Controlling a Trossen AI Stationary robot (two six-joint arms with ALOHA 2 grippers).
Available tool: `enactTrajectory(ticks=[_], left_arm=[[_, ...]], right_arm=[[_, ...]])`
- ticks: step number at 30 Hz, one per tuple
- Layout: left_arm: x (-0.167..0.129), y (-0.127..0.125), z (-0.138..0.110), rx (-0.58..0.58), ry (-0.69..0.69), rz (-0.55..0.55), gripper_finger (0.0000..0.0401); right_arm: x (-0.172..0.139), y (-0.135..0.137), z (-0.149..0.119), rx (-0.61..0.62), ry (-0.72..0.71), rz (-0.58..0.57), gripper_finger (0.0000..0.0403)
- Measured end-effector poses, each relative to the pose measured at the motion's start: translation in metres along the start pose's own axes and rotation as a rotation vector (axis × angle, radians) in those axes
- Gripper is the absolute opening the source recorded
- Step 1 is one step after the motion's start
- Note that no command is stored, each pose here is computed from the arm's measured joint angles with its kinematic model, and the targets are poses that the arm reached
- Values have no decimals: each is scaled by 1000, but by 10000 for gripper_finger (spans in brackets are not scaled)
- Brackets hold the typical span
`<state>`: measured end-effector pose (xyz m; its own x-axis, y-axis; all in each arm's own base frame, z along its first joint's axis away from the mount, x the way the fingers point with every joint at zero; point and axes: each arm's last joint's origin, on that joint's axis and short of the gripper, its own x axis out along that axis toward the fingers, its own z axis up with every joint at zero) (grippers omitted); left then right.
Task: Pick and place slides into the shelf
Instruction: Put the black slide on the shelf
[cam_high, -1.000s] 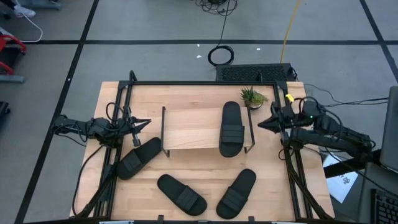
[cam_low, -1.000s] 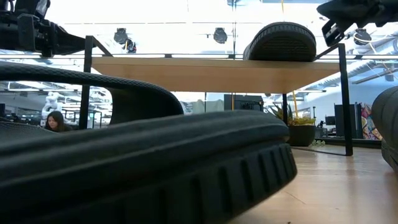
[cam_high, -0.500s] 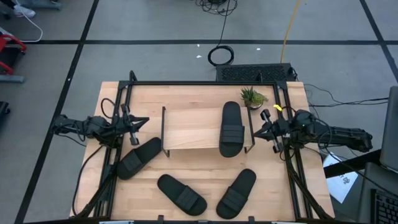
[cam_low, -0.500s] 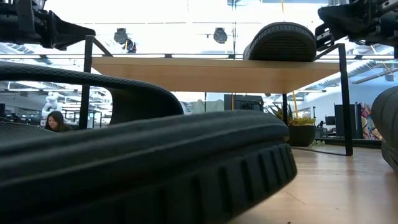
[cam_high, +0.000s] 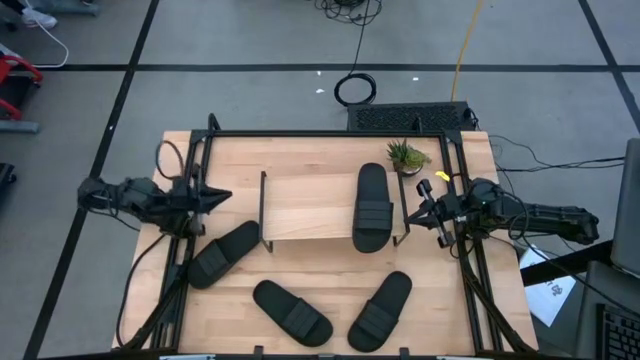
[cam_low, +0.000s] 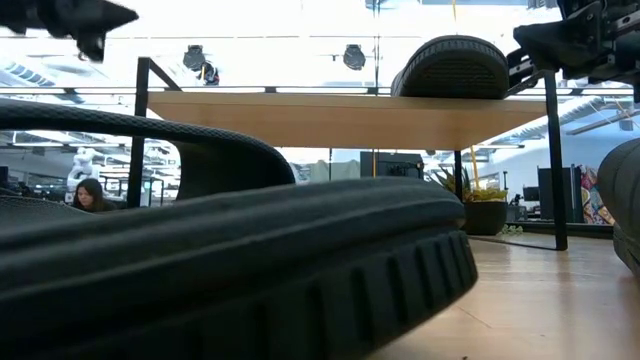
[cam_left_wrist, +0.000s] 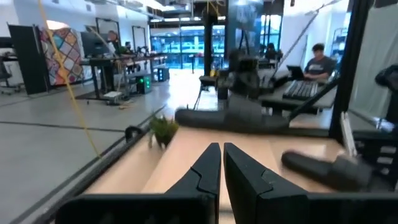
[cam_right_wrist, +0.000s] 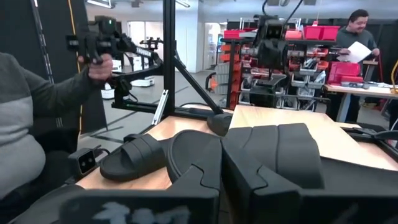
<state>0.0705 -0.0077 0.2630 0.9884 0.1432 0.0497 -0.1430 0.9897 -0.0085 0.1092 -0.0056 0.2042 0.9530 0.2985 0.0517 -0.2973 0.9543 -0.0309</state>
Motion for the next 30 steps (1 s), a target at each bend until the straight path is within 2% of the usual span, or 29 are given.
enactTrajectory(ticks=[3,6,11,14,18,24,30], left_arm=[[-2,1,30,27,33,3,26],[-1,3,61,62,98,64,26],[2,5,102,229,329,150,26],[6,3,117,305,506,101,26],[14,-5,122,285,763,-79,26],[24,-16,103,180,1069,-310,26],[38,-24,88,60,1205,-364,26]], right_arm=[[0,0,0,-11,-2,0,0],[0,0,0,-12,-2,0,0],[0,0,0,-11,0,0,0],[0,0,0,-11,0,0,0],[0,0,0,-11,1,0,0],[0,0,-1,-6,11,0,0],[0,0,-1,-5,11,0,0]])
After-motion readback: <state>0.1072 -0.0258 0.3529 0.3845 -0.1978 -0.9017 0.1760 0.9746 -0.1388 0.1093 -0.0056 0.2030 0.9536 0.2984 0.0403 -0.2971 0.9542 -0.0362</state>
